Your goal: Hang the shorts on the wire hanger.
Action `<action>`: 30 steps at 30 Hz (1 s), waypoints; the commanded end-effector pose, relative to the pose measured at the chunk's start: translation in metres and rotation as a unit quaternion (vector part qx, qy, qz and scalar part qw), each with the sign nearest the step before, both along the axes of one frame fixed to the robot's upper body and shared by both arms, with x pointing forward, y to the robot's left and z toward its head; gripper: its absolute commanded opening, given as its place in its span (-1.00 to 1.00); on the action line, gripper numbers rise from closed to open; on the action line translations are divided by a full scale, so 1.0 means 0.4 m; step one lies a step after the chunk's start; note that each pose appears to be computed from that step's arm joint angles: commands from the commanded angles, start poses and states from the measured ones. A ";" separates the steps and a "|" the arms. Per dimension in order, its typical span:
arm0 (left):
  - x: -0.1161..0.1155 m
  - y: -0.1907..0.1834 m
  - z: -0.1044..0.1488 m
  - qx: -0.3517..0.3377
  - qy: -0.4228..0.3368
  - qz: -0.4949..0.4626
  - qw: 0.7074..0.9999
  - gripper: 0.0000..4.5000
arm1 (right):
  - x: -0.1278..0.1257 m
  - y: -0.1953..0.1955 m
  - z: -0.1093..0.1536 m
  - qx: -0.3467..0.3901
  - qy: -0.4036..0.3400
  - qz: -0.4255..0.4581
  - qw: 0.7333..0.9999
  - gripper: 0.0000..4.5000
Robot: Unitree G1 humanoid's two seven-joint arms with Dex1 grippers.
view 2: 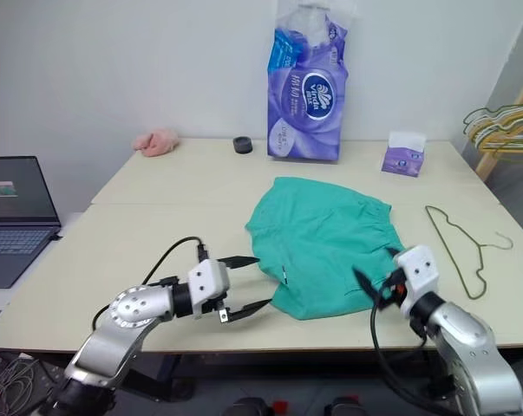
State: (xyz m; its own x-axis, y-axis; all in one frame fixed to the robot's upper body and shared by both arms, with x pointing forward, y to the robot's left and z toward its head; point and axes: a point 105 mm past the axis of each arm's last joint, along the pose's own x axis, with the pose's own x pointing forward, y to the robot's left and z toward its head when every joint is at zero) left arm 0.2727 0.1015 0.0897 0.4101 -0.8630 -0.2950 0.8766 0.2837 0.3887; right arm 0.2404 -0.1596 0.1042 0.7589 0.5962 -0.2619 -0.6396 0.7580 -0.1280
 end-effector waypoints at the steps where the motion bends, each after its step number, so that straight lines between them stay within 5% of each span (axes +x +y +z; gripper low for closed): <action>1: 0.018 -0.033 0.013 0.020 -0.030 -0.039 0.999 0.99 | -0.063 0.027 0.007 -0.033 0.031 0.086 0.995 1.00; 20: 0.047 -0.138 -0.144 0.094 -0.003 -0.114 0.989 0.99 | -0.093 -0.089 -0.041 -0.113 0.042 0.054 0.991 1.00; 23: 0.053 -0.139 -0.146 0.094 -0.007 -0.114 0.989 0.75 | -0.093 -0.101 -0.043 -0.130 0.038 0.054 0.989 1.00; 30: 0.058 -0.137 -0.144 0.078 0.009 -0.110 0.991 -0.18 | -0.058 -0.143 -0.043 -0.219 -0.001 0.058 0.974 1.00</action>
State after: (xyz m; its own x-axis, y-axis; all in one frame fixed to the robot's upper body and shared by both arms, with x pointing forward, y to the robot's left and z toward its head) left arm 0.2915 0.0460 0.0280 0.2033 -0.8748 -0.4397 0.9206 0.0178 0.3902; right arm 0.2108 -0.2151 0.0765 0.6731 0.5170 -0.5287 -0.7270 0.5938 -0.3449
